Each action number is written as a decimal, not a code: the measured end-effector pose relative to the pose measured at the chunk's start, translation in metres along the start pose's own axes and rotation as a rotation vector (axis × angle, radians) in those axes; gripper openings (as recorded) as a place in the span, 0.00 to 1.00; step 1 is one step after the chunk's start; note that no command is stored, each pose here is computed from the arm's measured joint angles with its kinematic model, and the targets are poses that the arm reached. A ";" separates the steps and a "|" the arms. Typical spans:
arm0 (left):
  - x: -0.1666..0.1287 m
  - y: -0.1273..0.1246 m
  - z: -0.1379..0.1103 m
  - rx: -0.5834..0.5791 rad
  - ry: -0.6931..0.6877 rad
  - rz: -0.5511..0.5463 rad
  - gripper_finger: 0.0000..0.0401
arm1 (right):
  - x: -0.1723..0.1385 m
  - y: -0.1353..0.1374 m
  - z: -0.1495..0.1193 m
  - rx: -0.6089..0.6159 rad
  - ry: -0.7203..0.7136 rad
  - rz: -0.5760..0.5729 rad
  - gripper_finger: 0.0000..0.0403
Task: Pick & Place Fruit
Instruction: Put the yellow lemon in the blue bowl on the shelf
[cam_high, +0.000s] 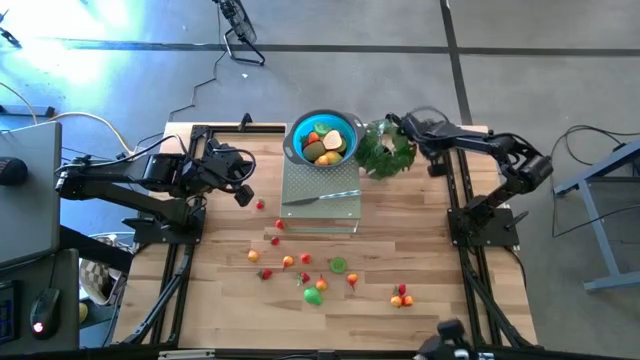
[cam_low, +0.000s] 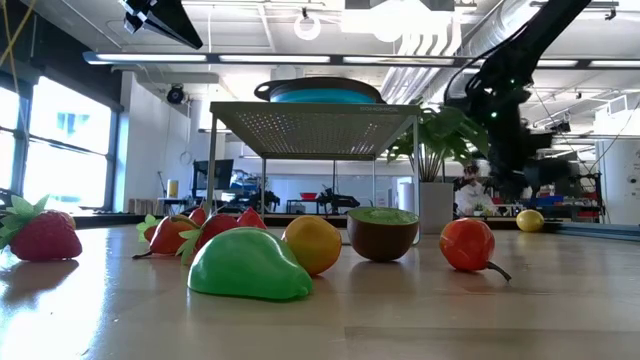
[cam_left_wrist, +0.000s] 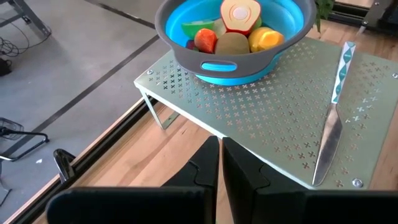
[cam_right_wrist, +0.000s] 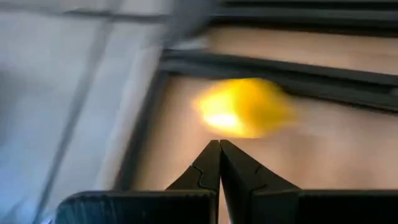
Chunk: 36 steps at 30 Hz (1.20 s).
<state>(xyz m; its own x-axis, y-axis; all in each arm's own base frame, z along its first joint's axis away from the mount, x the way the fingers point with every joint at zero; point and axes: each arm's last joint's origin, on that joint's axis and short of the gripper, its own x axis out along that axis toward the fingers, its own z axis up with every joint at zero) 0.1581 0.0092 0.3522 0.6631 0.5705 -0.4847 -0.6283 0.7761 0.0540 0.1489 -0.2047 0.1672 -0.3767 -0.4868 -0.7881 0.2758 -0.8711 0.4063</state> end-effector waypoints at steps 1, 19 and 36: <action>0.000 0.000 0.000 0.000 0.000 0.000 0.03 | 0.002 0.009 0.000 -0.044 0.015 0.060 0.00; 0.000 0.001 0.000 -0.066 -0.003 0.016 0.03 | 0.035 0.012 0.006 0.047 0.086 -0.077 0.00; 0.000 0.002 -0.002 -0.088 0.014 0.028 0.03 | 0.013 -0.015 -0.007 0.169 -0.002 -0.208 0.00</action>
<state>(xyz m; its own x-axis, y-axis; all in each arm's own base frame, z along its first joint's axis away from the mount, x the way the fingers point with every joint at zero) 0.1561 0.0098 0.3502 0.6395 0.5868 -0.4967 -0.6798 0.7333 -0.0090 0.1456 -0.1976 0.1476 -0.4112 -0.2958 -0.8622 0.0402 -0.9509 0.3070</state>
